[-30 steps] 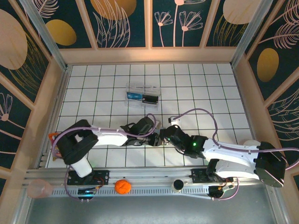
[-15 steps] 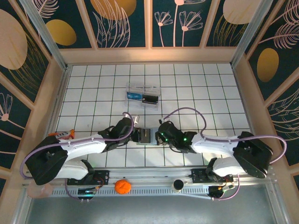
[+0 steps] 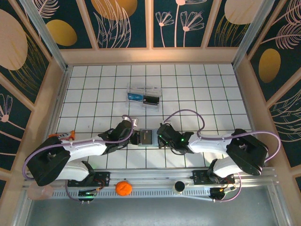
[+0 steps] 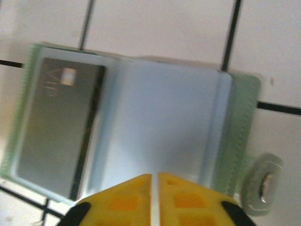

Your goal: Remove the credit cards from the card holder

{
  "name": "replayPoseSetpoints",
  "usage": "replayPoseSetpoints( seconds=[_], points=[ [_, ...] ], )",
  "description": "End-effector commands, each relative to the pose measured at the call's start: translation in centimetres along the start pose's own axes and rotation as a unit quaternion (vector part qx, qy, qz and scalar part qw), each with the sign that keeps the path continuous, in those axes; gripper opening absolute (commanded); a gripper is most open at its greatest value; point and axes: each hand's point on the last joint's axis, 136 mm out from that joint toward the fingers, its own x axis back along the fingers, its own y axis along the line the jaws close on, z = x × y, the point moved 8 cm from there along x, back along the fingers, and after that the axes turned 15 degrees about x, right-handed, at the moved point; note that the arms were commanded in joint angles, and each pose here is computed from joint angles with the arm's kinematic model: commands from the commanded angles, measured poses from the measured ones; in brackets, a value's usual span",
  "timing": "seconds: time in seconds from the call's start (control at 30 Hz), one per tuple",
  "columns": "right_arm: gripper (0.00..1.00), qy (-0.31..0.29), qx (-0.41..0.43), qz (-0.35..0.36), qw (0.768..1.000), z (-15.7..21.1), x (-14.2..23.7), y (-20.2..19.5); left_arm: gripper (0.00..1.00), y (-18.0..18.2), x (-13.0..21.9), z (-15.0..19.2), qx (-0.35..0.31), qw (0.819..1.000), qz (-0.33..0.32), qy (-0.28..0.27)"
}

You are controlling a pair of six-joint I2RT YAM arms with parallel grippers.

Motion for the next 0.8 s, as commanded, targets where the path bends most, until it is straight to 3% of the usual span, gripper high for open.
replayPoseSetpoints(
  seconds=[0.0,0.2,0.43,0.77],
  points=[
    [0.18,-0.045,0.018,-0.054,0.997,-3.4,1.5,2.0,0.33,-0.9,0.1,-0.5,-0.014,0.999,0.034,-0.009],
    [0.26,-0.015,0.009,-0.159,0.987,-4.9,-0.4,3.9,0.32,-0.3,-0.5,-0.6,-0.010,1.000,0.009,-0.018],
    [0.27,0.017,-0.006,-0.139,0.990,-4.4,-2.7,3.3,0.36,0.7,0.7,-0.6,-0.002,0.999,-0.015,-0.041],
    [0.26,0.028,-0.015,-0.107,0.994,-3.2,-3.3,2.2,0.37,1.5,1.6,-0.2,0.014,0.999,-0.012,-0.051]
  ],
)
